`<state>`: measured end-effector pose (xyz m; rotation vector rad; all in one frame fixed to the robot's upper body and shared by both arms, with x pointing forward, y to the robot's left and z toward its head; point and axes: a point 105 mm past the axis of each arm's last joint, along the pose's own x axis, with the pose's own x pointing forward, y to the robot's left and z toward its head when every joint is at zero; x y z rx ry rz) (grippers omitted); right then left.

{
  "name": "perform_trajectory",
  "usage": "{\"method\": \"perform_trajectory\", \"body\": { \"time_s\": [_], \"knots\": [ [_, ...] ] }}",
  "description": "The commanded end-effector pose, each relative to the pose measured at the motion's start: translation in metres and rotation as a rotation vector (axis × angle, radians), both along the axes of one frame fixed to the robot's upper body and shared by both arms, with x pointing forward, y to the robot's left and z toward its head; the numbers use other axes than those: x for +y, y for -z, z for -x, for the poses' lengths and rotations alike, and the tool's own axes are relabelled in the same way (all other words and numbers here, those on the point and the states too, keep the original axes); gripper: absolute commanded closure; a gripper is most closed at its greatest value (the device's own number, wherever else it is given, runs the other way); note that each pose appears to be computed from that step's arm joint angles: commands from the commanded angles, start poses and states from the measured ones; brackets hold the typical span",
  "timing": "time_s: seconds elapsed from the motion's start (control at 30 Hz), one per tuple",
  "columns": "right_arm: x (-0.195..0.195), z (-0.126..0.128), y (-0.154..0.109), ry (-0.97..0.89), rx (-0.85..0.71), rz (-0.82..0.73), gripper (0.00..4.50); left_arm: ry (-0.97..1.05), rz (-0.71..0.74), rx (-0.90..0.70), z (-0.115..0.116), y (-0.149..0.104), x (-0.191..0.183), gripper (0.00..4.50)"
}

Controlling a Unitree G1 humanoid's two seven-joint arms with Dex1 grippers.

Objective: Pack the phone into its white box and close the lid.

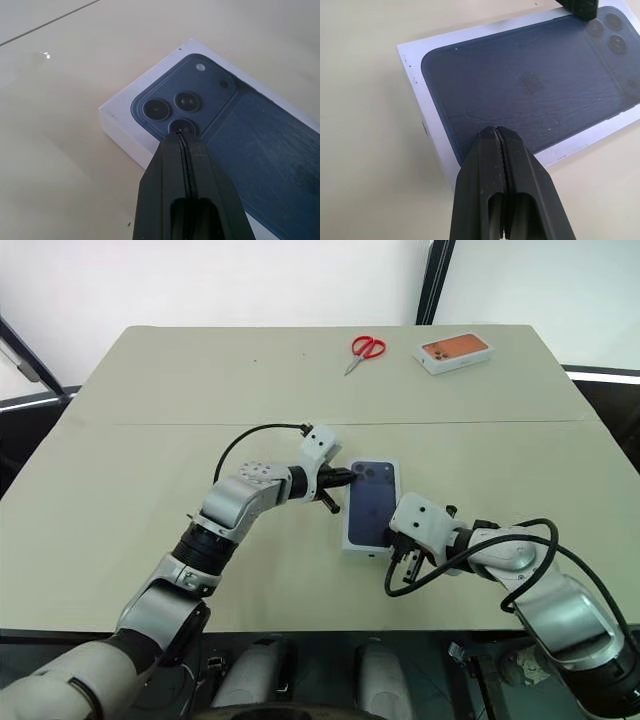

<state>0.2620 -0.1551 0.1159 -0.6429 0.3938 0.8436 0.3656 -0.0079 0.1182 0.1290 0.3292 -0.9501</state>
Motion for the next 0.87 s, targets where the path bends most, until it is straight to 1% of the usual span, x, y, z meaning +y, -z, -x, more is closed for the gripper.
{"method": "perform_trajectory", "body": {
  "time_s": [0.03,0.1,0.17,0.23,0.27,0.33,0.37,0.43,0.5,0.67,0.87],
  "knots": [
    [-0.008,-0.028,-0.026,0.116,-0.194,-0.059,4.46,-0.080,0.134,-0.116,-0.005,-0.028,0.028,4.50],
    [-0.007,-0.035,-0.032,0.140,-0.224,-0.086,4.46,-0.105,0.153,-0.152,-0.005,-0.035,0.042,4.50],
    [-0.014,-0.049,-0.047,0.202,-0.278,-0.175,4.46,-0.202,0.185,-0.213,-0.002,-0.046,0.086,4.50],
    [-0.016,-0.058,-0.056,0.228,-0.311,-0.227,4.46,-0.262,0.190,-0.245,0.003,-0.051,0.117,4.50],
    [-0.017,-0.061,-0.057,0.227,-0.316,-0.245,4.46,-0.288,0.180,-0.252,0.006,-0.050,0.128,4.50],
    [-0.017,-0.068,-0.060,0.229,-0.319,-0.292,4.46,-0.362,0.161,-0.246,0.014,-0.045,0.164,4.50],
    [-0.017,-0.071,-0.062,0.221,-0.312,-0.324,4.46,-0.399,0.127,-0.247,0.021,-0.041,0.185,4.50],
    [-0.018,-0.076,-0.066,0.203,-0.302,-0.369,4.46,-0.439,0.084,-0.251,0.033,-0.037,0.210,4.50],
    [-0.016,-0.078,-0.067,0.183,-0.279,-0.407,4.46,-0.463,0.065,-0.247,0.039,-0.035,0.223,4.50],
    [-0.012,-0.079,-0.067,0.113,-0.234,-0.432,4.46,-0.512,-0.003,-0.243,0.054,-0.030,0.246,4.50],
    [-0.005,-0.077,-0.062,0.074,-0.203,-0.449,4.46,-0.541,-0.008,-0.231,0.059,-0.024,0.251,4.50]
  ]
}}
